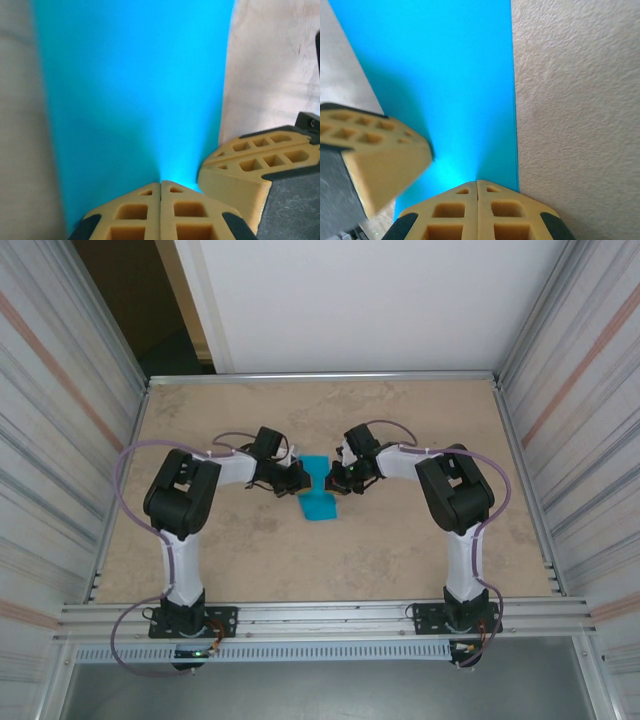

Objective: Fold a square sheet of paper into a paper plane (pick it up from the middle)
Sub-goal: First fold the square sheet of paper in half at the center of the table.

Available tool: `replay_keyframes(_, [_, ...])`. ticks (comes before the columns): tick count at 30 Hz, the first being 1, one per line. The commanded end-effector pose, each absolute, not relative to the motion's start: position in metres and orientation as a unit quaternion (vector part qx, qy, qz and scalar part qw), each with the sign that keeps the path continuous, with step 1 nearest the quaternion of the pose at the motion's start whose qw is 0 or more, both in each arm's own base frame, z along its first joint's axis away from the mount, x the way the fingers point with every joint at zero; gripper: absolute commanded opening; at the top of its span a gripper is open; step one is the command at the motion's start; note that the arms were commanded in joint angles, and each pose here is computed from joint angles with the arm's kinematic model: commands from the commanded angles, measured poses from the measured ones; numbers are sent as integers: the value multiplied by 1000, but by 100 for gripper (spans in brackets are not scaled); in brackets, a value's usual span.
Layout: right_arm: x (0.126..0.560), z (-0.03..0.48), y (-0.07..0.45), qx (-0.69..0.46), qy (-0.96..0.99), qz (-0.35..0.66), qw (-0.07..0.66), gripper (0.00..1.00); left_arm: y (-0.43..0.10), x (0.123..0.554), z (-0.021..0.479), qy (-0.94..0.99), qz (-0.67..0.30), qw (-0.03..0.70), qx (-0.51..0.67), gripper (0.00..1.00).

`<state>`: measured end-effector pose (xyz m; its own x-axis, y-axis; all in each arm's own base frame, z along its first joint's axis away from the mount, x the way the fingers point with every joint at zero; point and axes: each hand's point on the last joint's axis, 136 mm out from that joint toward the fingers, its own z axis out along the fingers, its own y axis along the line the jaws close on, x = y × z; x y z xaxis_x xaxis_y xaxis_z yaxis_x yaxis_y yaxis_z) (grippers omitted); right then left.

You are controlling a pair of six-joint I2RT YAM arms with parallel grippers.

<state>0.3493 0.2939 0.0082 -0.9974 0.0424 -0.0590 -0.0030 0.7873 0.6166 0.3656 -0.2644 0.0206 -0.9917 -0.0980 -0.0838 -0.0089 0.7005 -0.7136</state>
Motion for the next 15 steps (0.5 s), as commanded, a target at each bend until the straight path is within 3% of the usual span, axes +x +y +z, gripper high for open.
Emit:
replay_keyframes(1, [280,-81,194,59,988,107,-93,0,-229,372,2,931,-355,54,-66,0])
replay_keyframes(8, [282,-79,189,53,988,109,-93,0,-187,383,23,929,-348,83,-93,0])
replay_keyframes(15, [285,-80,193,50,988,115,-94,0,-250,375,82,909,-393,137,-4,0])
